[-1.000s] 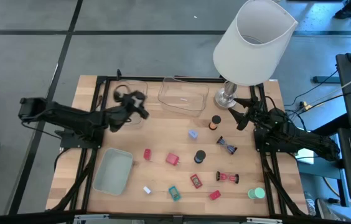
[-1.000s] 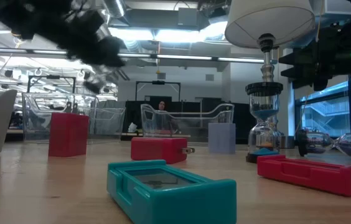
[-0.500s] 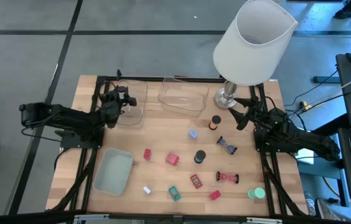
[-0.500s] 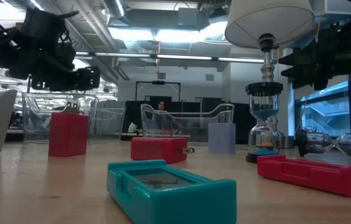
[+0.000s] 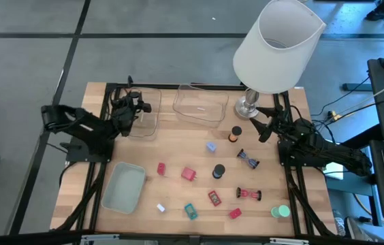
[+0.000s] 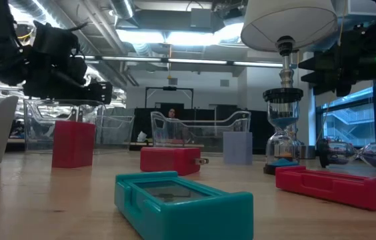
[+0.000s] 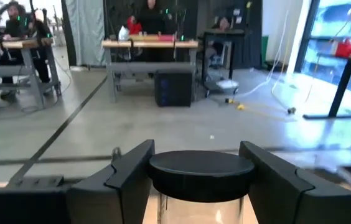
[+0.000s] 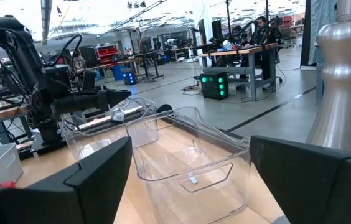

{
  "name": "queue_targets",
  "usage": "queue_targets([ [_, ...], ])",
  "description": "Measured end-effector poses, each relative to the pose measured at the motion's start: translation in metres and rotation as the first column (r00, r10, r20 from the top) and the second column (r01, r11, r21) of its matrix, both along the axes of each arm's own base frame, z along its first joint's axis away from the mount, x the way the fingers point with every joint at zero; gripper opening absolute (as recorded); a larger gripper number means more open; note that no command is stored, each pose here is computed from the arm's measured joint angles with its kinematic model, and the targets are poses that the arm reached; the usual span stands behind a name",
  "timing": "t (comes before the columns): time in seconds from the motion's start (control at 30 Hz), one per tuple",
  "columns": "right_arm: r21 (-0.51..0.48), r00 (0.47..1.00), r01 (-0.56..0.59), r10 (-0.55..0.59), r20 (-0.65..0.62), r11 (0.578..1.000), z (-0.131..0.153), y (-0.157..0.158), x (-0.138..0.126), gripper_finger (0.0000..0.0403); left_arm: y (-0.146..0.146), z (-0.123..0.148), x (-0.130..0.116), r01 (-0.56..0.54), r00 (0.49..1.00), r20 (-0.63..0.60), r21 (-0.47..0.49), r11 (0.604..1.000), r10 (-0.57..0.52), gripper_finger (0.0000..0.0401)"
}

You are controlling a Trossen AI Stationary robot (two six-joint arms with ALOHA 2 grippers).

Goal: Pick & Place Office items
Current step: Put the white hourglass into the left transparent bin

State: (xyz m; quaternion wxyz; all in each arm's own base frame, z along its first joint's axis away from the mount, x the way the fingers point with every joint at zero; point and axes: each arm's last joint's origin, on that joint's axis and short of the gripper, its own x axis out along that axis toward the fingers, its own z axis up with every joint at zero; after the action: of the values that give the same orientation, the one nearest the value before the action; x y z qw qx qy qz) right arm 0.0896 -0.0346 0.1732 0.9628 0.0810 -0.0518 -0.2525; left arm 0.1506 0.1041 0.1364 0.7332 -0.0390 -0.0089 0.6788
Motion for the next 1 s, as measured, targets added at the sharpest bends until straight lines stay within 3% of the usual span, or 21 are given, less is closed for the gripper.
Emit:
queue_targets([
  [0.17,0.0,1.0,0.0,0.0,0.0,1.0,0.0,0.0,0.0,0.0327,0.001,0.001,0.005,0.087,0.996,-0.033,0.049,0.995,-0.086,0.0212],
  [0.47,-0.013,1.0,0.023,-0.023,-0.006,1.0,0.0,-0.001,0.0,0.0327,0.007,-0.016,0.005,0.033,0.999,-0.029,0.006,0.999,-0.033,0.0212],
  [0.63,-0.087,0.999,0.011,-0.015,-0.047,0.996,0.0,0.0,0.0,0.0327,0.008,-0.013,0.005,0.053,0.999,-0.003,0.026,0.998,-0.053,0.0213],
  [1.0,-0.088,0.999,0.011,-0.015,-0.048,0.996,0.0,0.0,0.0,0.0327,0.008,-0.01,0.005,0.051,0.999,-0.013,0.051,0.997,-0.051,0.0221],
])
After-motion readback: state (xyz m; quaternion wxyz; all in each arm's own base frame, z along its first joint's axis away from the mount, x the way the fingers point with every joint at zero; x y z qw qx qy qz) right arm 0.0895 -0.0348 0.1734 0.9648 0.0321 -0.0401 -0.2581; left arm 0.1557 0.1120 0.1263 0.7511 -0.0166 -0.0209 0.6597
